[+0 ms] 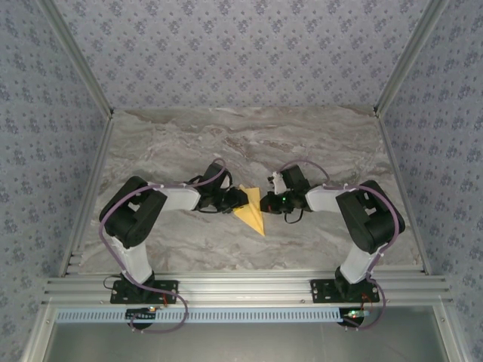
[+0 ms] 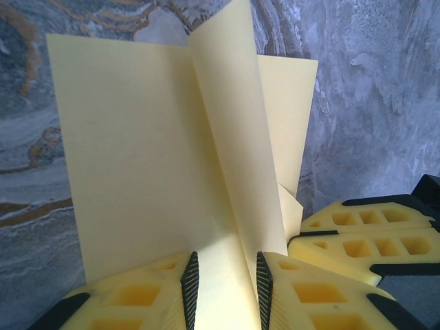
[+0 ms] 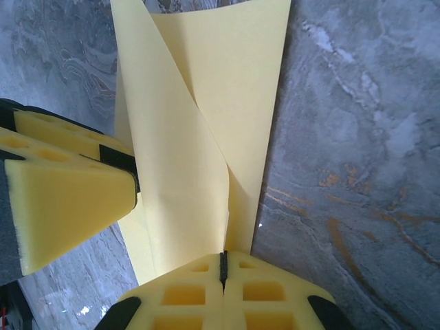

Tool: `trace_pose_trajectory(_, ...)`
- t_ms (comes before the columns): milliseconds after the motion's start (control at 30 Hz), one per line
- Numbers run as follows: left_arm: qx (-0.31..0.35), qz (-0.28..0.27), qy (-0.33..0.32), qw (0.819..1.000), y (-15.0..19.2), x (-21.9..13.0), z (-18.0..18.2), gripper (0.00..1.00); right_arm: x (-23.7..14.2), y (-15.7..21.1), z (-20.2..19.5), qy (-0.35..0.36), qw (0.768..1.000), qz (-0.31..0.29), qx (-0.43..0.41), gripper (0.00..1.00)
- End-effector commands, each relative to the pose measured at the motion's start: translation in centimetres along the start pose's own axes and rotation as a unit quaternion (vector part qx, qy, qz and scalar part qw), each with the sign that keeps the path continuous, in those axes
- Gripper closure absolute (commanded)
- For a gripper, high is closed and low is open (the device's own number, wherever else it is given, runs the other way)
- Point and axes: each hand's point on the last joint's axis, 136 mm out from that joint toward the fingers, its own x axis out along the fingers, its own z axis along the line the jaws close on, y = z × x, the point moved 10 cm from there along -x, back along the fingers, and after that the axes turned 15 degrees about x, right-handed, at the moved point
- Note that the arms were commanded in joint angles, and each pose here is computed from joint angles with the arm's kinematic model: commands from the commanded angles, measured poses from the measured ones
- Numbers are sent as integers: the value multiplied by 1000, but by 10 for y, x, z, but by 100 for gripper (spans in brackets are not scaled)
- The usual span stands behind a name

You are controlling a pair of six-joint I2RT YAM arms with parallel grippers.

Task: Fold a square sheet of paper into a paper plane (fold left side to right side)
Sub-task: Fourth fold the wing at the center of the table.

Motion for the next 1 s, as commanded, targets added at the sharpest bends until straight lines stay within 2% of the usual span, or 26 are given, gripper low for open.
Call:
trace_pose_trajectory(0,10,11,-7,1000,2,-1,-2,70,2,-3,-1,19,1000,6,-3,98)
trace_pose_trajectory(200,15,6,-1,1000,0,-4,-6,70,6,1,-6,38,999,18,3,97)
trace_pose_trajectory(533,58,-23,25,998,-18,-29,-39,69,13,10,-16,76,996,37,19,97)
trace_pose_trajectory(733,61,-7,50,997,-26,-16,-47,77,16,12,-14,83,996,40,13,97)
trace_pose_trajectory(967,48,12,43,998,-28,4,-41,79,16,13,-13,87,995,42,8,97)
